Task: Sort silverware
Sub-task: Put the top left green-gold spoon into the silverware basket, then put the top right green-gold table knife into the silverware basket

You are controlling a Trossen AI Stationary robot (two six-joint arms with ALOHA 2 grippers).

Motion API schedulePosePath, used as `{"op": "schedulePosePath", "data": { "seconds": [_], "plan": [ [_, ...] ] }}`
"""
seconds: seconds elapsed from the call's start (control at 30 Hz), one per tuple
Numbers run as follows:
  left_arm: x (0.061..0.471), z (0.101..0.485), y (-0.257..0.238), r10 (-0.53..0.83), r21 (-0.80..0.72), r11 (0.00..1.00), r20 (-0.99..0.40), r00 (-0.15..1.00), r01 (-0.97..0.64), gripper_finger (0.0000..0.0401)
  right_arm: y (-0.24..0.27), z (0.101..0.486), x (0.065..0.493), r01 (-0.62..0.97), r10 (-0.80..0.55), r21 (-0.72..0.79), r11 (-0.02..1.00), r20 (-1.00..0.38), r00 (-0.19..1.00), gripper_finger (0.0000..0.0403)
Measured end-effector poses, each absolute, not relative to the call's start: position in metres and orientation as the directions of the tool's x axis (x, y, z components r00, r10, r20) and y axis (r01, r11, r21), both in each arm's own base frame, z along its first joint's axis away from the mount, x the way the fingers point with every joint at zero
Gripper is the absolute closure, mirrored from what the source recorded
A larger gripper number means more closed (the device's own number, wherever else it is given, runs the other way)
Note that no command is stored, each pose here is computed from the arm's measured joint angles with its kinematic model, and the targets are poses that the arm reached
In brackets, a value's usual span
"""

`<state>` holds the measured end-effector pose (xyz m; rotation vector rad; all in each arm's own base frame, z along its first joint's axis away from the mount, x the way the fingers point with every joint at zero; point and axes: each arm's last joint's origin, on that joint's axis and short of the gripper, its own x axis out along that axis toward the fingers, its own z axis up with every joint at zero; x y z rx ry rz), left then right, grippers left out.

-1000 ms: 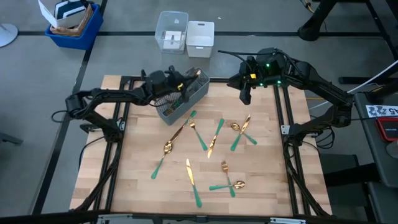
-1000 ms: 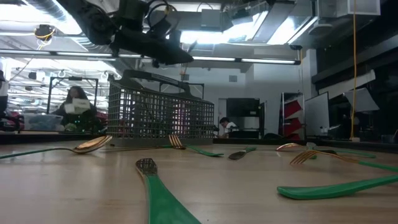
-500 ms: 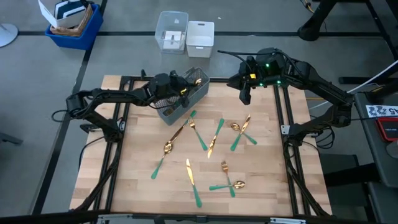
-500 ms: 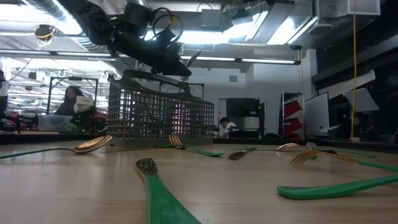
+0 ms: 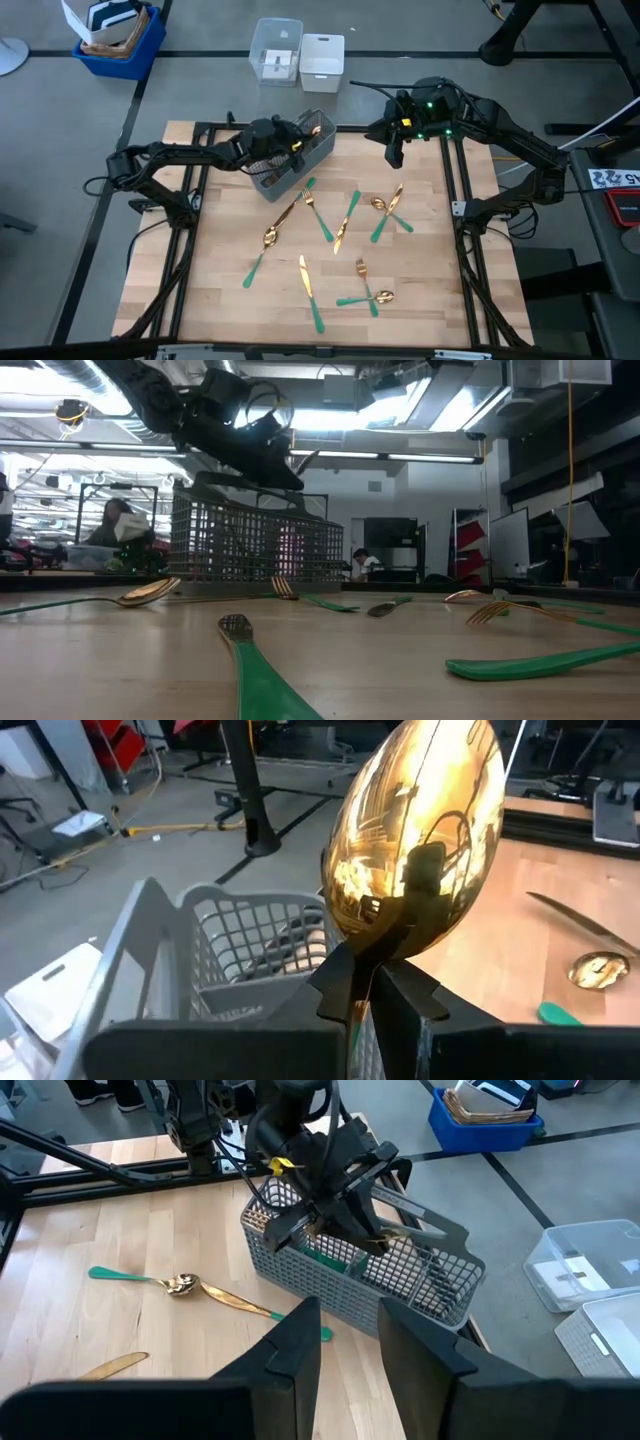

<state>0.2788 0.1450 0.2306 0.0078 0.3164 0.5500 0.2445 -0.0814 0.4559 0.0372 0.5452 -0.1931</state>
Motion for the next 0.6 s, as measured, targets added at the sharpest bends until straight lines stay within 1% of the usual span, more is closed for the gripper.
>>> {"op": "schedulePosePath", "data": {
  "seconds": [0.13, 0.3, 0.4, 0.6],
  "plan": [
    [0.2783, 0.2294, 0.1447, 0.514, 0.082, 0.853, -0.308, 0.801, -0.515, 0.0378, -0.0813, 0.4559, 0.2445, 0.192, -0.172, -0.016, 0.981, -0.519, 0.837, 0.0295],
    [0.2784, 0.2303, 0.145, 0.52, 0.032, 0.843, -0.298, 0.8, -0.536, 0.0336, -0.0814, 0.4558, 0.2444, 0.192, -0.172, -0.015, 0.981, -0.519, 0.837, 0.0295],
    [0.2785, 0.2313, 0.145, 0.521, 0.048, 0.846, -0.29, 0.803, -0.532, 0.0316, -0.0814, 0.4558, 0.2444, 0.192, -0.172, -0.016, 0.981, -0.519, 0.837, 0.0295],
    [0.2797, 0.2323, 0.1432, 0.517, 0.032, 0.847, -0.281, 0.808, -0.531, 0.029, -0.0813, 0.4557, 0.2444, 0.192, -0.172, -0.015, 0.981, -0.52, 0.837, 0.0295]
  ]
}}
